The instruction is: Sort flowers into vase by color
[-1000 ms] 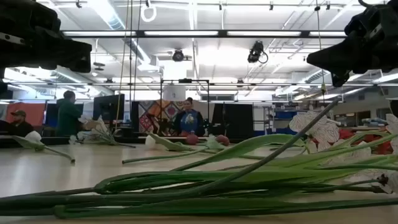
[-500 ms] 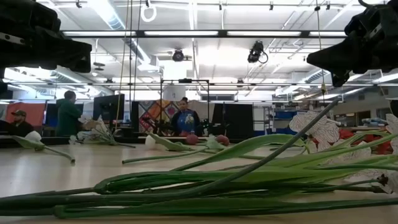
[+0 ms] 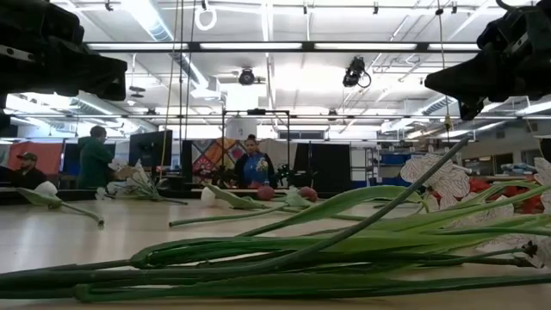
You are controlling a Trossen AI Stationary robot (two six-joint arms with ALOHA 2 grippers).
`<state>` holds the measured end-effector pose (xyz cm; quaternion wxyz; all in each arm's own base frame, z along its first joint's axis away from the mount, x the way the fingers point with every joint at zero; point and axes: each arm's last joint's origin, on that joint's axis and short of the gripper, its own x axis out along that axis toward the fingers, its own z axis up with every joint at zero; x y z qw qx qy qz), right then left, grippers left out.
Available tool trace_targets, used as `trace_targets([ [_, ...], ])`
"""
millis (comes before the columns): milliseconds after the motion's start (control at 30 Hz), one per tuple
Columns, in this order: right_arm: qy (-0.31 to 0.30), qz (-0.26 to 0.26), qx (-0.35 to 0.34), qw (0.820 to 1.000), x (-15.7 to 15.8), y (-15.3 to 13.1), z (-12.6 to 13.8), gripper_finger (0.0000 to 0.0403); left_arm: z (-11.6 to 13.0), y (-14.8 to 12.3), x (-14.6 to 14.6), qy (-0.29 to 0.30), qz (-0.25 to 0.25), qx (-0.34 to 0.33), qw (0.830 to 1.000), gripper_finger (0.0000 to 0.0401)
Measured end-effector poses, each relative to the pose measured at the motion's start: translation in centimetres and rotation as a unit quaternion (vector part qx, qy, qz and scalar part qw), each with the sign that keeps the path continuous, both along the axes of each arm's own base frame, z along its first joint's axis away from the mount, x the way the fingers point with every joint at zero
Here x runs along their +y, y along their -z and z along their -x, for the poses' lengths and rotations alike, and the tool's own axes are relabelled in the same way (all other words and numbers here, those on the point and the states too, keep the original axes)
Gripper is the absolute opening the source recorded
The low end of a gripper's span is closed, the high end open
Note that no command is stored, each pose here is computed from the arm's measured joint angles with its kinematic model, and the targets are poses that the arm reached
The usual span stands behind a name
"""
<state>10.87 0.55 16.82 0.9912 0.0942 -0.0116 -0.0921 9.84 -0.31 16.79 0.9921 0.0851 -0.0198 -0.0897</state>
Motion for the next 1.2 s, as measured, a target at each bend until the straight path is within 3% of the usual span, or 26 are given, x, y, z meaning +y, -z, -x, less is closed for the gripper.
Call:
trace_targets([
  [967,0.000,0.000,0.000,1.000,0.00,-0.01,0.00,0.0051,0.00,-0.01,0.00,0.000,0.000,0.000,1.000,0.0027],
  [1100,0.000,0.000,0.000,1.000,0.00,0.00,0.00,0.0051,-0.03,-0.02,0.26,-0.044,0.001,-0.001,0.999,0.0027],
  [1200,0.000,0.000,0.000,1.000,0.00,0.00,0.00,0.0051,-0.03,-0.03,0.26,-0.046,0.001,-0.001,0.999,0.0027],
])
